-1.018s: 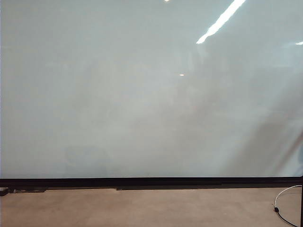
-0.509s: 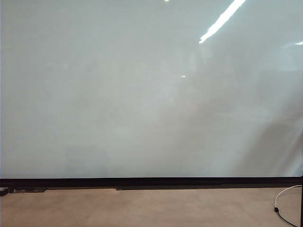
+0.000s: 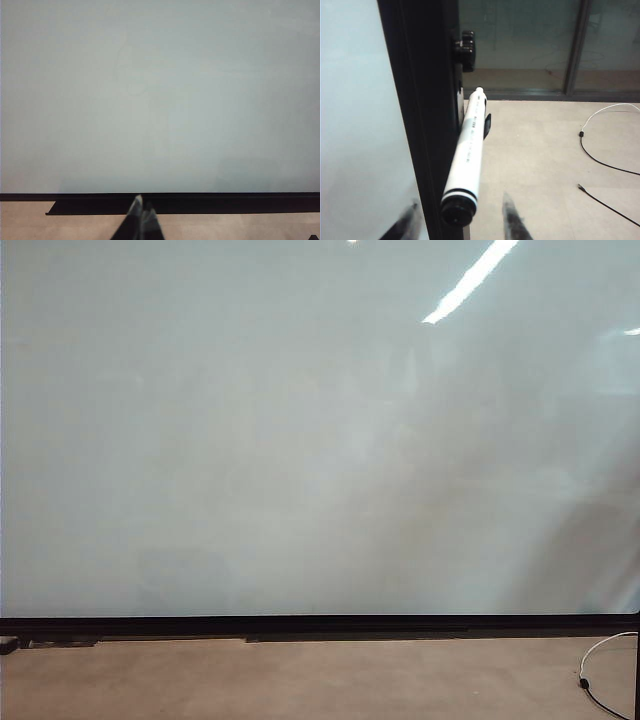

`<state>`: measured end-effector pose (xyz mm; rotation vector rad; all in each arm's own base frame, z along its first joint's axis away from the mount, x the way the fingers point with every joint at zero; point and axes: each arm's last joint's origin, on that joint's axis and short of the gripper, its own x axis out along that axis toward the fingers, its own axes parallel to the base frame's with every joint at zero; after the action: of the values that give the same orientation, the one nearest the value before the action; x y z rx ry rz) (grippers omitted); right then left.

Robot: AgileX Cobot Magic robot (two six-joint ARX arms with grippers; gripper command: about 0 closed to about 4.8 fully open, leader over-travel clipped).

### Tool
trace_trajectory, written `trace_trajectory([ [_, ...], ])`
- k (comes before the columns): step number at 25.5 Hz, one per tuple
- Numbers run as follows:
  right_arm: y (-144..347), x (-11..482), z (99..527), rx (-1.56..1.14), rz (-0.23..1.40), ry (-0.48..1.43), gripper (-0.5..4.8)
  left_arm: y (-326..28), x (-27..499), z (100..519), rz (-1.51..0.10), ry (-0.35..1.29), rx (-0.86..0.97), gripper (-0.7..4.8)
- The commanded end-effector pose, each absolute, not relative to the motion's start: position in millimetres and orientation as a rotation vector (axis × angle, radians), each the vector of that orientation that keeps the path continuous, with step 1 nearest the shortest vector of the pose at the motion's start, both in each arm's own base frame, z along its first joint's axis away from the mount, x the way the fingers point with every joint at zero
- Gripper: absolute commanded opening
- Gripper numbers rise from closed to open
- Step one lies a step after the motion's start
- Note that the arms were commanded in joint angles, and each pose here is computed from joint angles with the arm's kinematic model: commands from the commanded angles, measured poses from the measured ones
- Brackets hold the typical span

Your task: Pick up the pen on the shelf to the right of the whiteboard and draw a rectangle.

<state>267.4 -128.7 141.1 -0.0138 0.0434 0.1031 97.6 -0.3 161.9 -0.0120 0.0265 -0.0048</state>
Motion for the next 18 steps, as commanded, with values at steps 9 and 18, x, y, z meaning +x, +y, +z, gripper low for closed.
trace_trajectory([
  [9,-132.1,274.8,134.8,0.020,0.126,-0.027,2.12,-0.3,97.5,163.5,-0.005,0.018,-0.008,-0.04],
  [18,-134.0,281.6,141.6,0.010,0.134,-0.060,2.12,-0.3,97.5,163.5,-0.005,0.018,-0.008,-0.04],
])
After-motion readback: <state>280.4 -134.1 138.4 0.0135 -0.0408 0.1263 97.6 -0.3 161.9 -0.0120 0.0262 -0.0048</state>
